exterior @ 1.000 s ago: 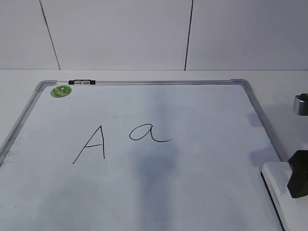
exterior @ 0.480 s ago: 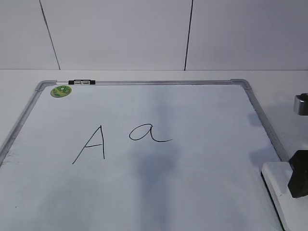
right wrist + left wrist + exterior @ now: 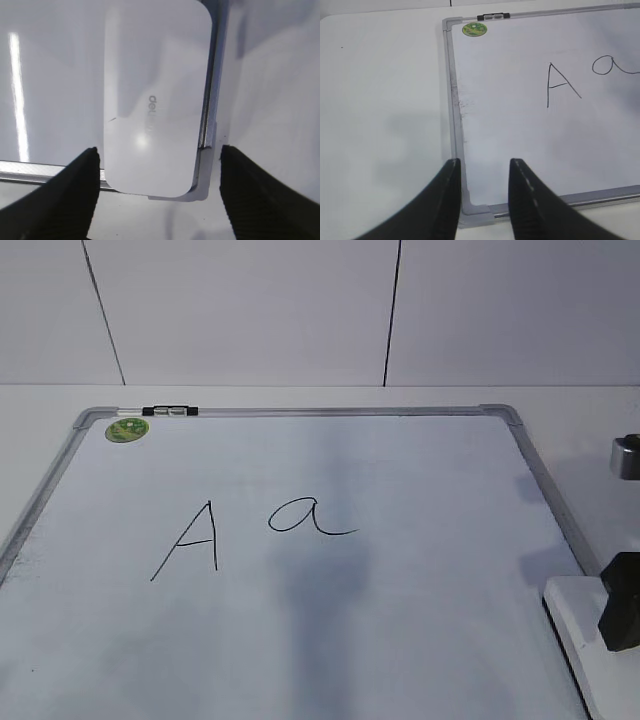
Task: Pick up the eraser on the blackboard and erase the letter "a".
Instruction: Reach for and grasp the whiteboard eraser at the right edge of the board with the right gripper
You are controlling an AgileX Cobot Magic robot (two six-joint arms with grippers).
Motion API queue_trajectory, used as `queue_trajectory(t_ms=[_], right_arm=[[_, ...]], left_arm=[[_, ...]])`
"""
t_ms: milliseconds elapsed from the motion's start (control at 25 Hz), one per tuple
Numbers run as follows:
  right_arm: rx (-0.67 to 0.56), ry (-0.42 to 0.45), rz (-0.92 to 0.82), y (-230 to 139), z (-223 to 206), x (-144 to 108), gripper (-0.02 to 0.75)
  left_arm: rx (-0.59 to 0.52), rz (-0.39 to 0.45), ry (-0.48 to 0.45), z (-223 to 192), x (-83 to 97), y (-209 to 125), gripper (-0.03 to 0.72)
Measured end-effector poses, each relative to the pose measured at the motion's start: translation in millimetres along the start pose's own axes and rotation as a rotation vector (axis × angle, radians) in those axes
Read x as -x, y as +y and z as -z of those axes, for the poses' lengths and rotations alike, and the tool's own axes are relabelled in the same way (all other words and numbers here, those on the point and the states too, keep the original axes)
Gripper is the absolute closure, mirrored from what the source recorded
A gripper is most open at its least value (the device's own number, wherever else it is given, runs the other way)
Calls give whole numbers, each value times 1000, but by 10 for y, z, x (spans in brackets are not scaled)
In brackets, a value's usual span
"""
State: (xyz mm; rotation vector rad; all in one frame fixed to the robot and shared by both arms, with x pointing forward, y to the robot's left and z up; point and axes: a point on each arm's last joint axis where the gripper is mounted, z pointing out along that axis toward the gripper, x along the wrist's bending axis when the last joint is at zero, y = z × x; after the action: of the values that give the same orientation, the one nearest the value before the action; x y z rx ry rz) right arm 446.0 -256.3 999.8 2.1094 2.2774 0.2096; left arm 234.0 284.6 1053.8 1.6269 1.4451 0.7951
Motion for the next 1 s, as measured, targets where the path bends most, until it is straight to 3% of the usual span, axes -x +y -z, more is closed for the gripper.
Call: queue_trajectory(t_ms=[280, 560, 760, 1000], right_arm=[[0, 0, 0, 0, 0, 0, 146], [0, 0, 0, 0, 0, 0, 146], [0, 0, 0, 0, 0, 0, 146], [0, 0, 2, 0, 0, 0, 146]], left_arm=[[-35, 55, -38, -164, -9, 320, 379], [-245, 147, -93, -568, -42, 555, 344], [-402, 193, -98, -924, -107, 691, 255], [-477, 221, -89, -1289, -189, 933, 234]])
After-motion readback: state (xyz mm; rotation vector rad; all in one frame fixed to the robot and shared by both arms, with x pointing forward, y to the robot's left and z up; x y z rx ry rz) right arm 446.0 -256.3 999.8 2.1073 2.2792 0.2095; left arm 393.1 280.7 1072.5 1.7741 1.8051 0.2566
